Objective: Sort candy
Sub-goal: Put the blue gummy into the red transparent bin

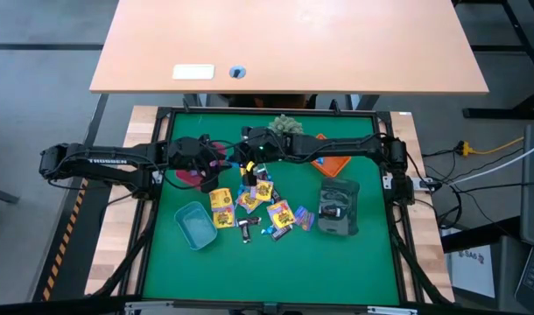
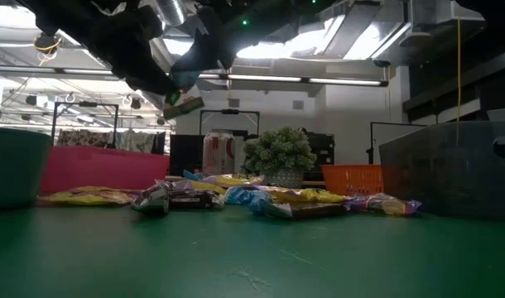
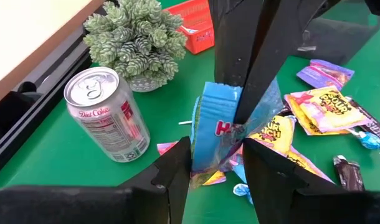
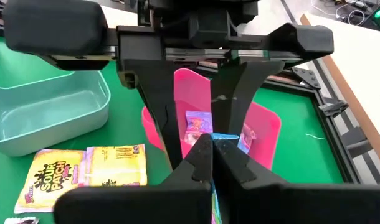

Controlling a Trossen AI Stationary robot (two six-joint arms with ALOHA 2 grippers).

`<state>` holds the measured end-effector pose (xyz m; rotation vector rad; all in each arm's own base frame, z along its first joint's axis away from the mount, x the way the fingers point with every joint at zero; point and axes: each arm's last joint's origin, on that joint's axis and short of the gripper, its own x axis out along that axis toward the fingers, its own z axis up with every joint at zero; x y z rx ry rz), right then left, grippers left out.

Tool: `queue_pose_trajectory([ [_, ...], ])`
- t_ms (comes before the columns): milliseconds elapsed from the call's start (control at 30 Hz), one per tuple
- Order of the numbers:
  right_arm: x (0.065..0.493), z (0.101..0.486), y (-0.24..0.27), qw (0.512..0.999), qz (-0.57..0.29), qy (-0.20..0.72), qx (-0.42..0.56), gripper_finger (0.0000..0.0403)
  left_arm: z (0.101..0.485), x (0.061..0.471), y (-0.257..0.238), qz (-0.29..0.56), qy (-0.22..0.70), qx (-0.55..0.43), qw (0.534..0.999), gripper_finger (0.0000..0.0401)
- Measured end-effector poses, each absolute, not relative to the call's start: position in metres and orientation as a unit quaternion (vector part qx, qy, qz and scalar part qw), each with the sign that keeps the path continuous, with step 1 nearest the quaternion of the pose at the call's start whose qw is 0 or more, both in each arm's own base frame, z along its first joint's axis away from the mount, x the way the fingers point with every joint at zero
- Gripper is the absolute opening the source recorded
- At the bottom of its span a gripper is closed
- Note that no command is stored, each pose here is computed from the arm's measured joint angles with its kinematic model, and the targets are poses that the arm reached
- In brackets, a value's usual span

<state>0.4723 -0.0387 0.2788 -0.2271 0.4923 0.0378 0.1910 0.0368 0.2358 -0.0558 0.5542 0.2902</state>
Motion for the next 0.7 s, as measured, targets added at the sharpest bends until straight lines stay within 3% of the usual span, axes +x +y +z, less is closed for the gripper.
queue_pose_trajectory([
  [133,0.4724,0.2788,-0.0387,0.963,0.019,0.243,-0.112,0.0,0.2357,0.191,0.0369,0.145,0.273,-0.027,0.951,0.0106],
  [400,0.4724,0.2788,-0.0387,0.963,0.019,0.243,-0.112,0.0,0.2356,0.1909,0.0371,0.147,0.273,-0.028,0.95,0.0013],
  [700,0.4724,0.2788,-0.0383,0.965,0.017,0.243,-0.102,0.0008,0.2357,0.1909,0.0371,0.147,0.273,-0.028,0.95,0.0006],
])
